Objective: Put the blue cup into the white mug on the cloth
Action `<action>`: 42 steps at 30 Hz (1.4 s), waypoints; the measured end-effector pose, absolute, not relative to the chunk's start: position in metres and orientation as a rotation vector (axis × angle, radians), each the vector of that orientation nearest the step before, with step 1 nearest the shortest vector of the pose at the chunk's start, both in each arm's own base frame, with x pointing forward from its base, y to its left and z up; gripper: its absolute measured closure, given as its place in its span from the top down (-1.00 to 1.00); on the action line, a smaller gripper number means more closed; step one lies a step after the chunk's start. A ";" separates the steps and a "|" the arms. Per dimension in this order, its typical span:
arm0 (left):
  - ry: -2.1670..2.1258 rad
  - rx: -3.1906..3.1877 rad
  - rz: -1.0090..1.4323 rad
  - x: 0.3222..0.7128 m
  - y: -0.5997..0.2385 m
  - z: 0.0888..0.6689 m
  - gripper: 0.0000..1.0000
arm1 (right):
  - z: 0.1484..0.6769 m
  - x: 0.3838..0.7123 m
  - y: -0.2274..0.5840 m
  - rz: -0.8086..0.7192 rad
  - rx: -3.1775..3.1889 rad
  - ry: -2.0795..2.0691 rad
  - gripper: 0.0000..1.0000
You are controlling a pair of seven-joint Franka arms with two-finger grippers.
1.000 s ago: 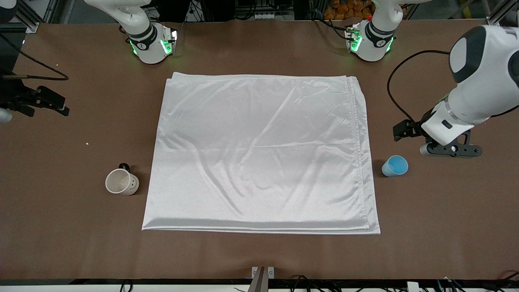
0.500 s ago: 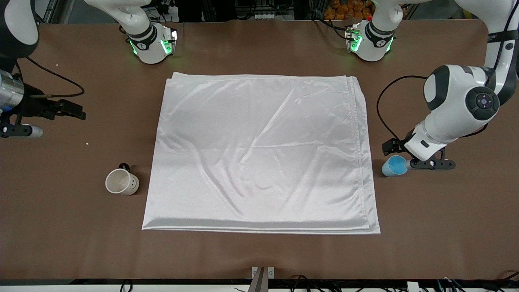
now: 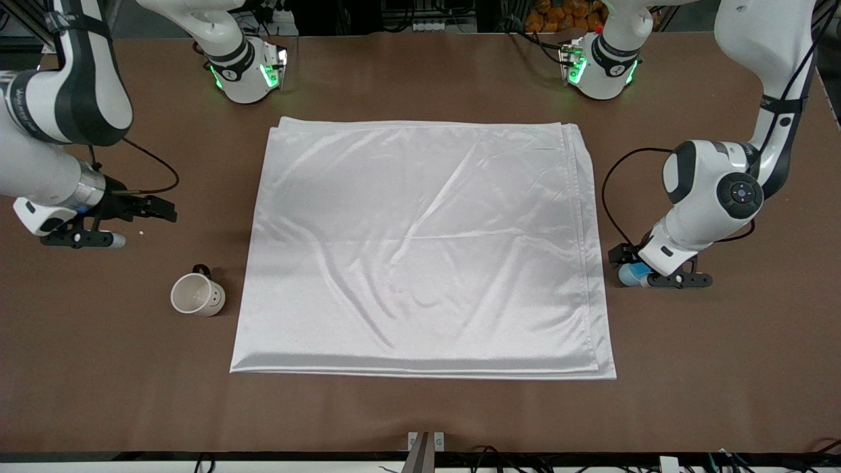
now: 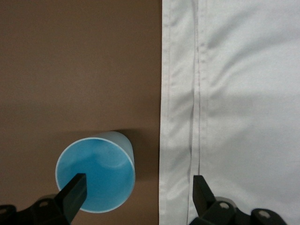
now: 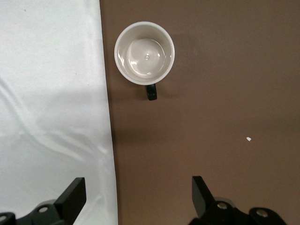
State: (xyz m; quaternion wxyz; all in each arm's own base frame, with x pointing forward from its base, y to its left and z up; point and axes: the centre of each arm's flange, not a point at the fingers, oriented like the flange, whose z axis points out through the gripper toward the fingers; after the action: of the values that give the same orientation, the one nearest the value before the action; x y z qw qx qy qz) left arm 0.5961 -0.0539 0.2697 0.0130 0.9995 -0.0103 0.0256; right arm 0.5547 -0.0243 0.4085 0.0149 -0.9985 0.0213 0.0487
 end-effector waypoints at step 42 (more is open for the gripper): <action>-0.080 3.146 0.049 0.601 -0.045 0.231 -0.91 | 0.236 0.568 -0.019 -0.016 -3.140 0.024 0.78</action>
State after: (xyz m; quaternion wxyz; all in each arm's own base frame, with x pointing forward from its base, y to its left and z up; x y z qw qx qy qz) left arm 0.6007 -0.0447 0.2309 -0.0027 0.9996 -0.0253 0.0156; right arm 0.5679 -0.0189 0.2362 0.0005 -1.0000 0.0078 -0.0053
